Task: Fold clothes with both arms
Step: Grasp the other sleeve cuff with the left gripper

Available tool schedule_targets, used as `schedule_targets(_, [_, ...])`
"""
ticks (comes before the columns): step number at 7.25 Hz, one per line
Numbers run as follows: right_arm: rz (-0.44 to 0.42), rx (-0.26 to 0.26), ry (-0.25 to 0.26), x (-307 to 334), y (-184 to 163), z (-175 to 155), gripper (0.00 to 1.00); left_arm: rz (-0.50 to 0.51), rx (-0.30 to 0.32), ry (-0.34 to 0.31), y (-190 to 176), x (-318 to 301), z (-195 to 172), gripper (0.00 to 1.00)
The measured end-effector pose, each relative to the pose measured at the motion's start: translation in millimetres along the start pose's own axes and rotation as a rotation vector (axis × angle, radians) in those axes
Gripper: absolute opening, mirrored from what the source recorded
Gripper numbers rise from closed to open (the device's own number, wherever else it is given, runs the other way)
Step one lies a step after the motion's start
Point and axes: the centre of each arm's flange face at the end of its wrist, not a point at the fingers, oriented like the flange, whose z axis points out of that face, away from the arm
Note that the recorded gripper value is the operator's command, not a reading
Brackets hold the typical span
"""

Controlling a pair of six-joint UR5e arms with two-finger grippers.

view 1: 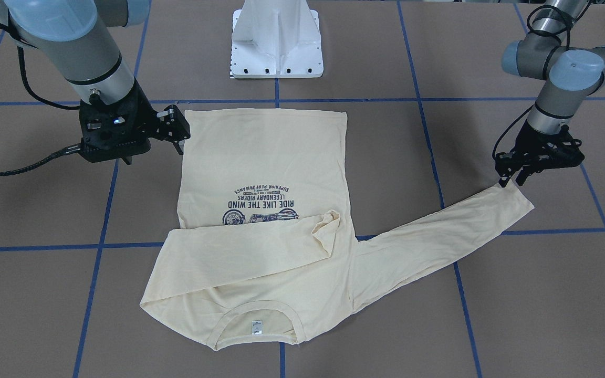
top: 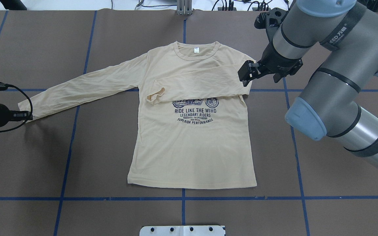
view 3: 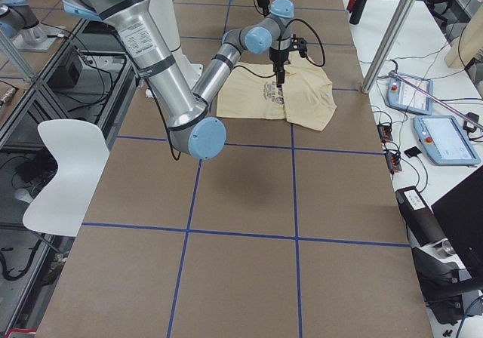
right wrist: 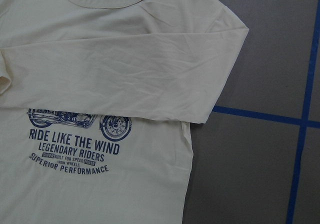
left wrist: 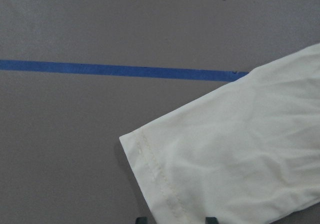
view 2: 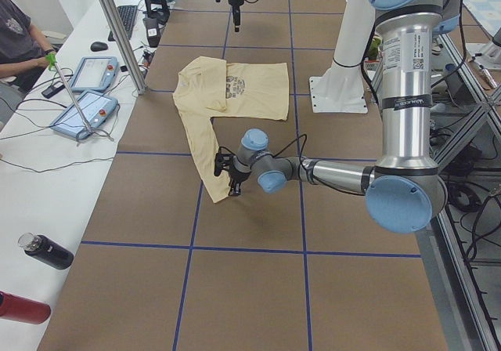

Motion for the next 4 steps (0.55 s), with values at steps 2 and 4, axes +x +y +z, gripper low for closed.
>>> schedule_targets(2, [0.001,-0.001,0.001,0.5,0.2,0.4,1.0,0.006,-0.008,0.0,3.7,2.1,3.0,0.51])
schedule_targets(4, [0.001,-0.001,0.001,0.6,0.2,0.5,1.0,0.007,-0.009,0.0,4.4,2.7,3.4,0.24])
